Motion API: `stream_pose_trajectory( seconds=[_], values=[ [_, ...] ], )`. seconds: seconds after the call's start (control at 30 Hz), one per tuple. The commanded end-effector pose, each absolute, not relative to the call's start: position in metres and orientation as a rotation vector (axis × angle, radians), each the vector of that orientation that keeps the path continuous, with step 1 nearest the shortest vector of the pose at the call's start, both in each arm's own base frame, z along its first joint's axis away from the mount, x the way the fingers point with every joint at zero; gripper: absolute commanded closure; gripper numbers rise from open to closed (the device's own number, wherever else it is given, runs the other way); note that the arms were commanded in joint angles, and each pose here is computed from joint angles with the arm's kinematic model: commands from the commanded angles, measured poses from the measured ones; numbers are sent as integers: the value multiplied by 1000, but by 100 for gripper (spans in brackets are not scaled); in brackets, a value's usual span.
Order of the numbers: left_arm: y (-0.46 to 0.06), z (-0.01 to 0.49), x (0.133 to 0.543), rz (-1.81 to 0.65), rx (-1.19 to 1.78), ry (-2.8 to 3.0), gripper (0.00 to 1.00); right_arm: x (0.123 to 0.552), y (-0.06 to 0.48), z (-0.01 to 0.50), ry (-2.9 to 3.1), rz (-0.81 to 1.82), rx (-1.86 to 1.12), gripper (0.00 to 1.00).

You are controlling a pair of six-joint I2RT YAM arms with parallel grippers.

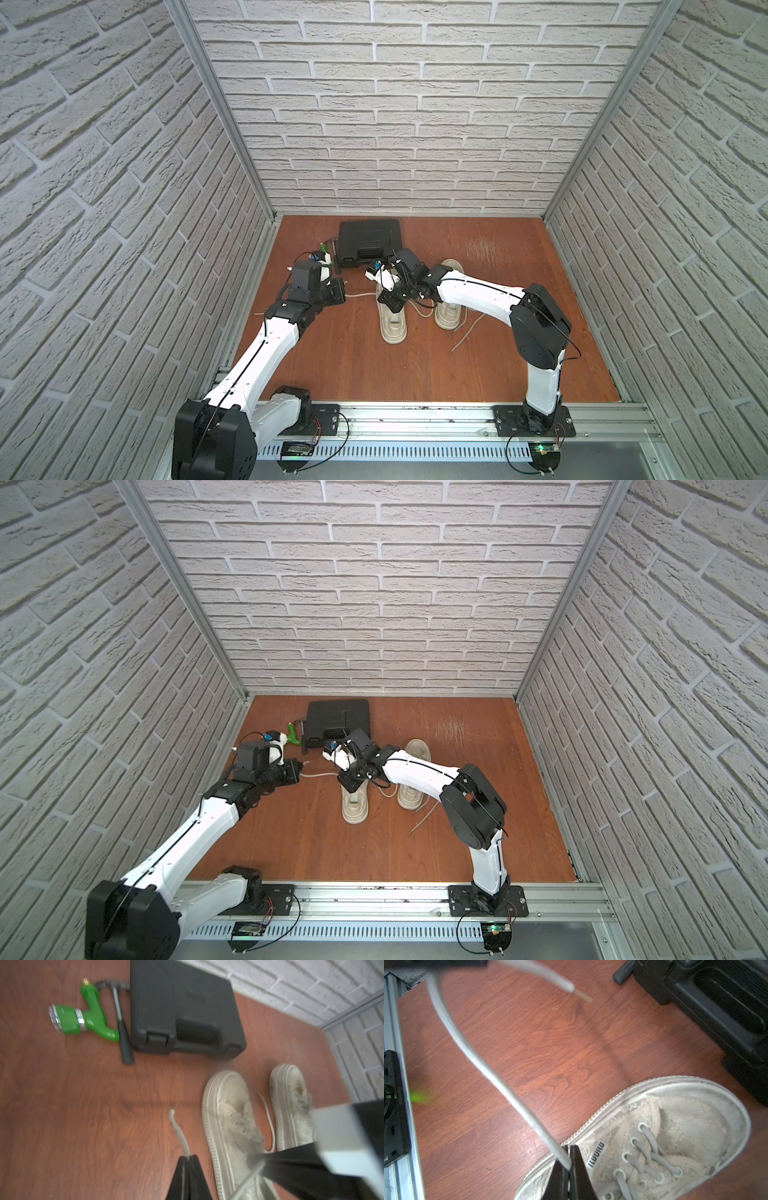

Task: Tie the shoes
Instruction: Wrap the shoelace around the shoelace.

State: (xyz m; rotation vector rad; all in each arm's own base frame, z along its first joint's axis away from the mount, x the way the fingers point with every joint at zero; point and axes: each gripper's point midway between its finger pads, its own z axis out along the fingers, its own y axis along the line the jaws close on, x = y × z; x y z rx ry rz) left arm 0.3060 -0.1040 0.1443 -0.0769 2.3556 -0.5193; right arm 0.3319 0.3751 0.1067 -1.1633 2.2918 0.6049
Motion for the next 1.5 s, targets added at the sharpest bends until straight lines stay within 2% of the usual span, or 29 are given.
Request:
stream_pose_trajectory(
  seconds=[0.0,0.2,0.33,0.43,0.53,0.63,0.93,1.27,1.47],
  values=[
    [-120,111,295,-572,-86,2414,100,331,374,129,2244,658,-1128,98],
    [-145,72,281,-654,-117,2474,99,326,368,128,2266,671,-1115,97],
    [-148,70,280,-664,-118,2477,73,325,365,124,2280,666,-1120,97],
    [-143,75,278,-630,-109,2473,60,324,364,123,2282,658,-1127,98],
    [-129,81,274,-564,-114,2477,52,325,362,126,2275,647,-1126,97],
    [-116,95,273,-569,-136,2451,49,325,361,128,2268,646,-1129,97],
    [-170,170,301,-1011,32,2220,47,324,361,125,2272,656,-1118,97],
    [-202,157,330,-1190,34,2205,62,324,360,126,2277,657,-1103,97],
    [-218,146,329,-1243,48,2220,65,324,359,125,2282,652,-1096,97]
  ],
)
